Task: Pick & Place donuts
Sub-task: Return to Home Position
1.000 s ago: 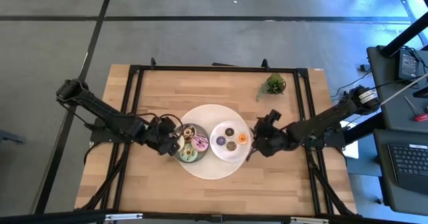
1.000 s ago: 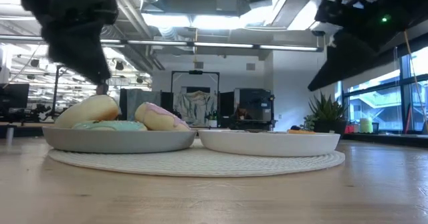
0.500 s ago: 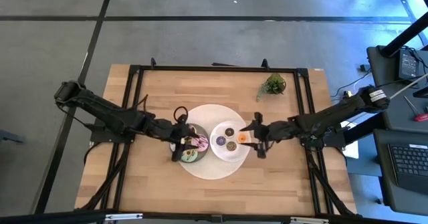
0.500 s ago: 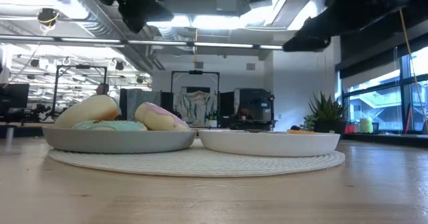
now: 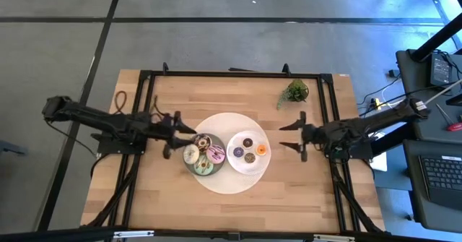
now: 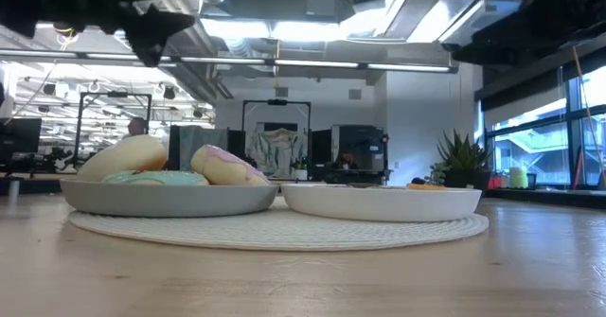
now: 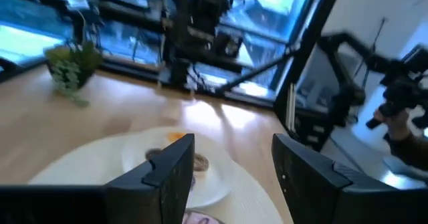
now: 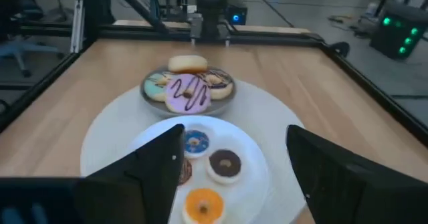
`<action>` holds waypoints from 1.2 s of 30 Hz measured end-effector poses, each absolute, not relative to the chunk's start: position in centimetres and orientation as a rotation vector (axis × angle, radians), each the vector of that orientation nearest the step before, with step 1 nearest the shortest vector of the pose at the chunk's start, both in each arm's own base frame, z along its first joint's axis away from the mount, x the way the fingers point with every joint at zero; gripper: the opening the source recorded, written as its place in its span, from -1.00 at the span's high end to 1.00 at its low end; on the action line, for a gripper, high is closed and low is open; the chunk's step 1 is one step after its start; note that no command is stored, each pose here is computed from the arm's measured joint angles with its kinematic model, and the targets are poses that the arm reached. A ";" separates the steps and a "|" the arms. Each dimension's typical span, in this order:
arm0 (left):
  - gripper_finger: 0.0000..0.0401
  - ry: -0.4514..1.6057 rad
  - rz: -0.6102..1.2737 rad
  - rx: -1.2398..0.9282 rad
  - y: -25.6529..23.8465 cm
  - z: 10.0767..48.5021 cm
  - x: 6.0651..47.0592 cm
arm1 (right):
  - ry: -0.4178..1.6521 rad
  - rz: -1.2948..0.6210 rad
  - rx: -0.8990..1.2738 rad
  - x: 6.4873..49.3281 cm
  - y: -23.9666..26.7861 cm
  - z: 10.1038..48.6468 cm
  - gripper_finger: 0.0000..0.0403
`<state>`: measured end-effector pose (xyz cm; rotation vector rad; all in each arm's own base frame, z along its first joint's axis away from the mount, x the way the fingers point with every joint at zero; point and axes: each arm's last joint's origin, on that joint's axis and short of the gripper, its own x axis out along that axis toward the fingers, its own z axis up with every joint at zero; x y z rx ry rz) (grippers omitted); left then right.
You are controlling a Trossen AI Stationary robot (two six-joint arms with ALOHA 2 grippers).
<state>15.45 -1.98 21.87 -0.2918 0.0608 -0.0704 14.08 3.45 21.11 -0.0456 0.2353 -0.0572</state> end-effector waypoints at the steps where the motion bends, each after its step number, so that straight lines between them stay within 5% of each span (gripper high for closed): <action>1: 0.02 0.035 -0.063 -0.297 -1.7 21.8 14.9 | 0.234 -0.050 -0.038 13.7 3.3 21.1 -0.30; 20: 0.02 -0.052 0.070 -0.268 0.2 20.5 9.6 | 0.064 -0.013 0.048 7.5 1.5 21.8 -0.30; 36: 0.02 -0.100 0.115 -0.262 0.3 18.6 9.3 | 0.068 -0.039 0.022 7.2 1.3 21.7 -0.30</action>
